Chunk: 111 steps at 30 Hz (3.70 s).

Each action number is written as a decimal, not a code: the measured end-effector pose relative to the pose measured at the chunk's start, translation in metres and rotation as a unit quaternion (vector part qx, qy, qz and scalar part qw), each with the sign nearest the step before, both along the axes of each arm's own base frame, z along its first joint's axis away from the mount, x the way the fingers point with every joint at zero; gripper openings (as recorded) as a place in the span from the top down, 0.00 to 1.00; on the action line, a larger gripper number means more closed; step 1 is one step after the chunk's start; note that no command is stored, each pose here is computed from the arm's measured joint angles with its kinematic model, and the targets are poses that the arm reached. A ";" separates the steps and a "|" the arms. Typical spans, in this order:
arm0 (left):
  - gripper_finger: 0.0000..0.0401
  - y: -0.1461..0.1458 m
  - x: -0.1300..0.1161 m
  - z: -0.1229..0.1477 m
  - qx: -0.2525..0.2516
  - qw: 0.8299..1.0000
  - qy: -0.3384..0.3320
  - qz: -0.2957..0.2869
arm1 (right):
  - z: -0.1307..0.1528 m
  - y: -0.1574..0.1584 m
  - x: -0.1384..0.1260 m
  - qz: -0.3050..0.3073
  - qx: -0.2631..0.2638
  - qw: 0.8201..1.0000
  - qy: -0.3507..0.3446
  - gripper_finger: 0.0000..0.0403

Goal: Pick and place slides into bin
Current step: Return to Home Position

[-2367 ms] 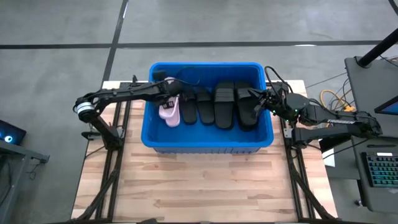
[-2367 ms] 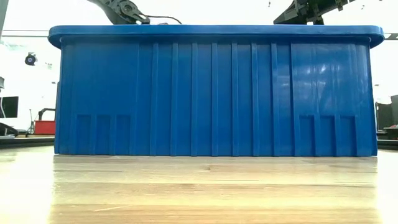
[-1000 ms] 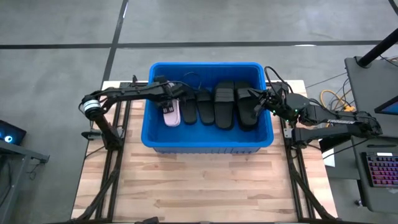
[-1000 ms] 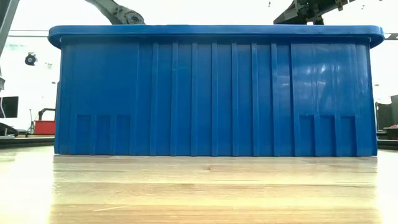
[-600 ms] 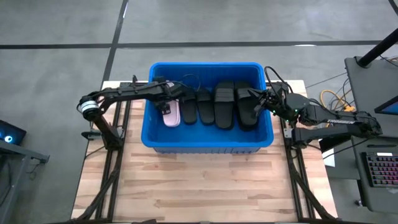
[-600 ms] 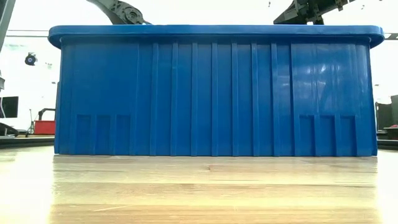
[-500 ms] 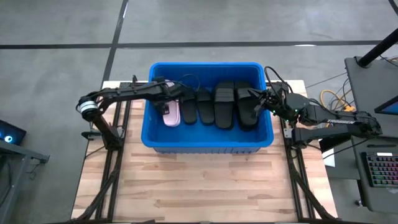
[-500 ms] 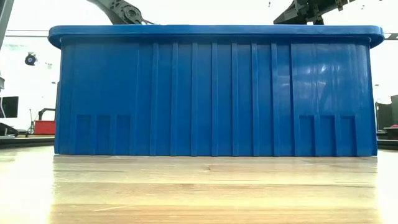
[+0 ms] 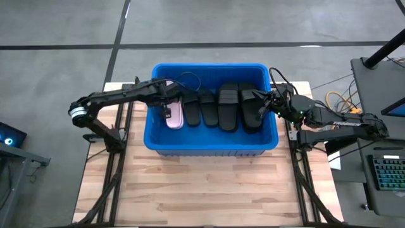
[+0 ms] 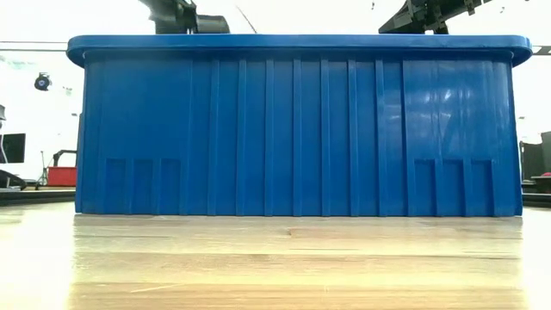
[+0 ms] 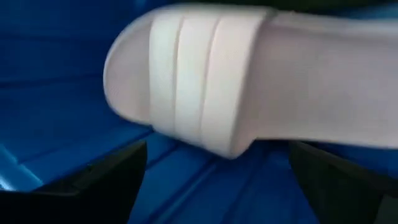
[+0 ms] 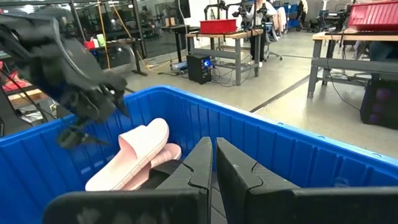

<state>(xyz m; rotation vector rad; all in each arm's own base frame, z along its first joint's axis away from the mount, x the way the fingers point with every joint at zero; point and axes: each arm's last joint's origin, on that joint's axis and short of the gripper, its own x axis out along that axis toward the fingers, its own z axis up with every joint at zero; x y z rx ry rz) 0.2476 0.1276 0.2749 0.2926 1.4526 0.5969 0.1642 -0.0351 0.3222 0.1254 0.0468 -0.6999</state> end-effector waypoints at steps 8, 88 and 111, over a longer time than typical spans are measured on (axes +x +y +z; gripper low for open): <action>0.16 -0.031 0.007 0.067 -0.120 0.911 -0.378 -0.114 | 0.000 0.000 0.000 0.000 0.000 1.000 0.000 0.97; 1.00 -0.122 -0.152 -0.078 -0.074 0.603 -0.780 -0.151 | -0.021 -0.002 0.051 0.063 0.057 0.996 -0.023 0.97; 1.00 -0.122 -0.155 -0.075 -0.043 0.588 -0.791 -0.164 | -0.052 0.009 0.036 0.223 -0.095 0.923 -0.298 0.97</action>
